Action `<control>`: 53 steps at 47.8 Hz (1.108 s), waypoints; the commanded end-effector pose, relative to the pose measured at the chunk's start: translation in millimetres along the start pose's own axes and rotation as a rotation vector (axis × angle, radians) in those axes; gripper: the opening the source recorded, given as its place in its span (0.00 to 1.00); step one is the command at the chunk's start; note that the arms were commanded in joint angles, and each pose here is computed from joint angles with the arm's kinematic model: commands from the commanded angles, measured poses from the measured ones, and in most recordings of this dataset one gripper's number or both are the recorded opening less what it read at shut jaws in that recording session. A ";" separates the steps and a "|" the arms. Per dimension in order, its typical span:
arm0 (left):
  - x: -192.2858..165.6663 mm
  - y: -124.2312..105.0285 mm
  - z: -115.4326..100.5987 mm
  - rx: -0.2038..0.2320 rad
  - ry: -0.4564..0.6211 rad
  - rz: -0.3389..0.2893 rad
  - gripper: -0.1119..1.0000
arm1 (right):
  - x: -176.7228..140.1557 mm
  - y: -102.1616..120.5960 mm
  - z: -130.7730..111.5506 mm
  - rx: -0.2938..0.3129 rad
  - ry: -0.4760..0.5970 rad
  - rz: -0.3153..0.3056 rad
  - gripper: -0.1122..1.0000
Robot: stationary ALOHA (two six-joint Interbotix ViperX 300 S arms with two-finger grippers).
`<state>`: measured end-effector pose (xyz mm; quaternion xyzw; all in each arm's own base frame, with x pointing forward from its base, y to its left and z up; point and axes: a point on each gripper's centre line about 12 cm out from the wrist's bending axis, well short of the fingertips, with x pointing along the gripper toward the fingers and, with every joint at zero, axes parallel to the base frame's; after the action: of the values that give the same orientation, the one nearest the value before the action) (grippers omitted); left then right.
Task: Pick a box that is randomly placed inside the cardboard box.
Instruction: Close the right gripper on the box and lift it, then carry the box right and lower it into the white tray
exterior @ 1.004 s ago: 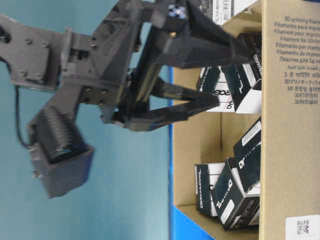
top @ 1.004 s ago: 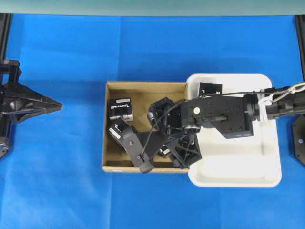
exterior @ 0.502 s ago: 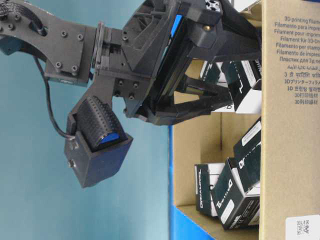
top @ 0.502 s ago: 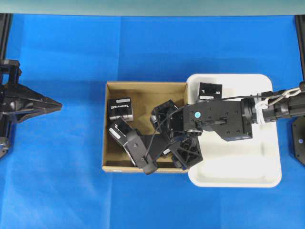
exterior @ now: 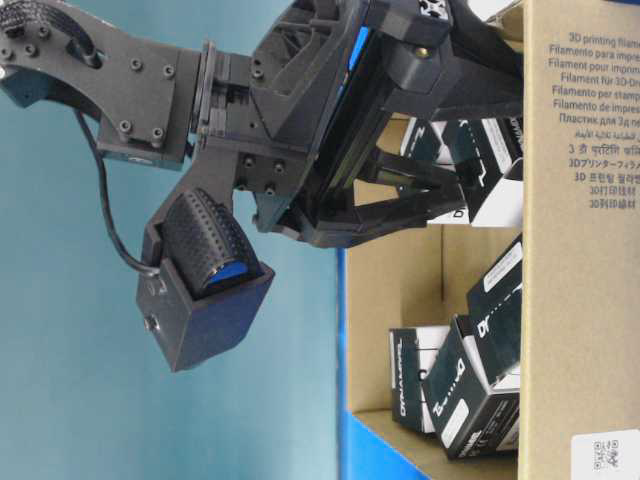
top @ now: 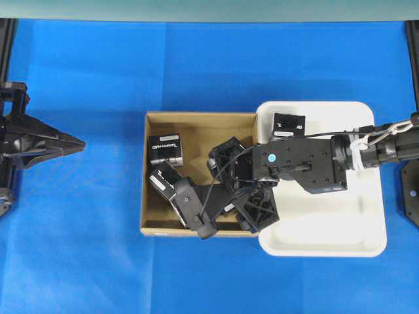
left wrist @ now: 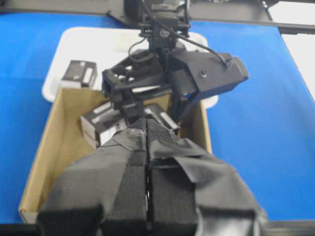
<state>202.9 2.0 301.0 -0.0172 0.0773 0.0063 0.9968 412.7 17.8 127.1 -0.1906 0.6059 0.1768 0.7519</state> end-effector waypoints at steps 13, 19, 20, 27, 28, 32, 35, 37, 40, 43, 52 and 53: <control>-0.3 0.3 10.5 0.003 -0.028 0.002 0.04 | -18.3 -5.3 13.2 0.009 -0.037 -0.016 0.64; -0.2 0.3 9.9 0.003 -0.026 0.002 0.04 | -46.6 -11.6 19.2 0.045 -0.045 -0.018 0.64; -0.3 0.3 10.5 0.003 -0.028 0.002 0.04 | -52.9 -12.9 20.7 0.055 -0.049 -0.019 0.64; -0.3 0.3 10.5 0.001 -0.028 0.002 0.04 | -105.1 -28.7 19.7 0.217 -0.076 -0.029 0.64; -0.3 0.3 10.5 0.003 -0.028 0.002 0.04 | -113.0 -30.7 18.7 0.242 -0.082 -0.032 0.64; -0.3 0.3 10.5 0.003 -0.028 0.002 0.04 | -143.0 -37.7 9.7 0.345 -0.102 -0.043 0.64; -0.3 0.3 10.5 0.003 -0.028 0.002 0.04 | -161.7 -40.6 -2.2 0.414 -0.105 -0.048 0.64; -0.3 0.3 10.5 0.003 -0.028 0.002 0.04 | -172.1 -40.1 -11.4 0.450 -0.104 -0.049 0.64; -0.3 0.3 10.5 0.001 -0.028 0.002 0.04 | -187.4 -37.1 -26.3 0.477 -0.108 -0.055 0.64; -0.3 0.3 10.5 0.003 -0.028 0.002 0.04 | -199.7 -32.8 -45.7 0.499 -0.112 -0.064 0.64; -0.3 0.3 10.5 0.003 -0.028 0.002 0.04 | -209.4 -19.1 -109.6 0.597 -0.105 -0.090 0.64; -0.3 0.3 10.5 0.001 -0.028 0.002 0.04 | -207.9 -17.2 -116.4 0.606 -0.099 -0.090 0.64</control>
<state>202.1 2.0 302.0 -0.0172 0.0750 0.0062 0.9970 301.0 -57.0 310.2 0.0145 0.5880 -0.0225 0.8084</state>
